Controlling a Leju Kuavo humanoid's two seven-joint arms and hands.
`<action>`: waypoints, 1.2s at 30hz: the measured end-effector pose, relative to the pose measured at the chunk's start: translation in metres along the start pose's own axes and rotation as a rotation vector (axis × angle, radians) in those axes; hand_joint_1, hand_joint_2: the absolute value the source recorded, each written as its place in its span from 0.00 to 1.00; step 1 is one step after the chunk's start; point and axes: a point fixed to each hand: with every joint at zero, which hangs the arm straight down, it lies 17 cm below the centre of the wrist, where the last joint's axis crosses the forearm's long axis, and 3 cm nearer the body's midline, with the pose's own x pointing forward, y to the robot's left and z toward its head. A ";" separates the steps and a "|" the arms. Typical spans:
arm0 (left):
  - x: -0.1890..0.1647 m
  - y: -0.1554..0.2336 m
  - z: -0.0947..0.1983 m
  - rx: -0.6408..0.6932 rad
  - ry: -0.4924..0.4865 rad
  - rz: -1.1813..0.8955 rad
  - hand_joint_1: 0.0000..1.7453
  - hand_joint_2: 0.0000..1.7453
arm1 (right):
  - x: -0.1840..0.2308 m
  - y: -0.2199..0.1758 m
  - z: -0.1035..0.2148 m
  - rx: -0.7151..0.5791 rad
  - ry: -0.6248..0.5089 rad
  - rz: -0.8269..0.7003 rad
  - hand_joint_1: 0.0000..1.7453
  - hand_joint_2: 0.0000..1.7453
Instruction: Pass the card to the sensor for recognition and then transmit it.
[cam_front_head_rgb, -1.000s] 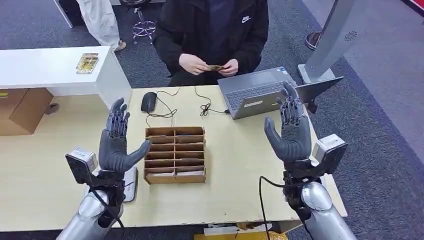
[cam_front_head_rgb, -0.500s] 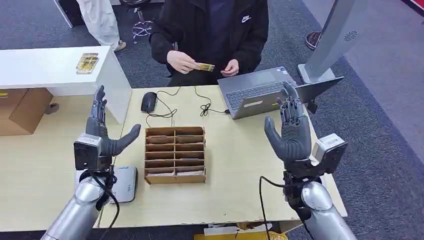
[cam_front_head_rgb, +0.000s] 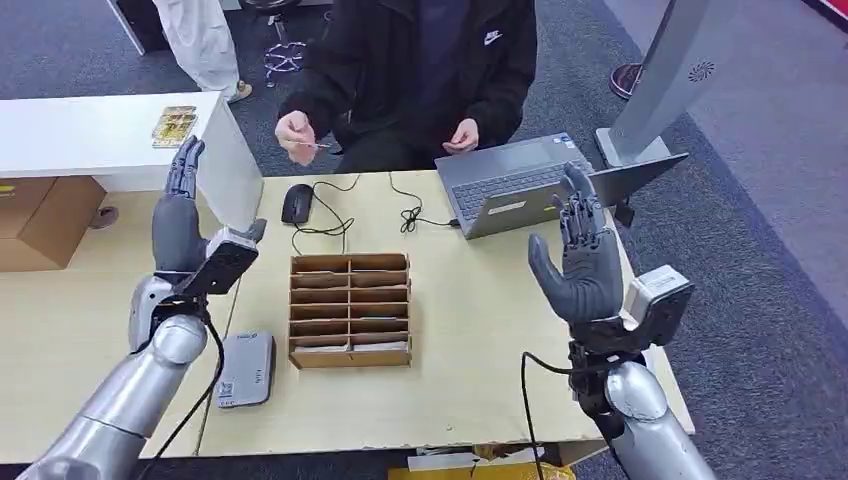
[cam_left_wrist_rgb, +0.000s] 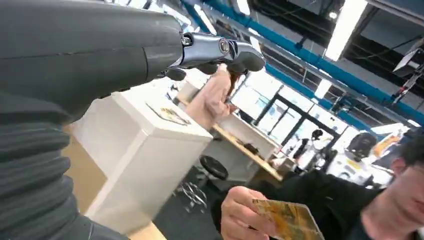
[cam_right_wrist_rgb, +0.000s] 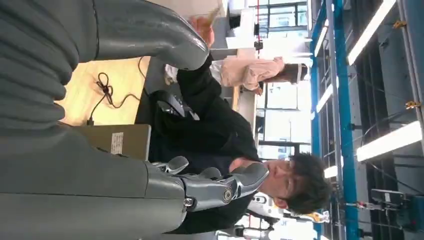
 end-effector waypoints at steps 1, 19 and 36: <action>-0.003 -0.002 -0.003 -0.011 -0.004 -0.040 0.00 1.00 | -0.001 0.000 0.000 0.002 0.004 0.000 0.00 1.00; -0.027 -0.021 -0.035 -0.137 -0.149 -0.537 0.00 1.00 | -0.002 0.001 0.000 0.011 0.013 0.003 0.00 1.00; -0.048 -0.019 -0.036 -0.185 -0.135 -0.623 1.00 1.00 | 0.000 -0.001 0.002 0.007 0.016 0.010 0.00 1.00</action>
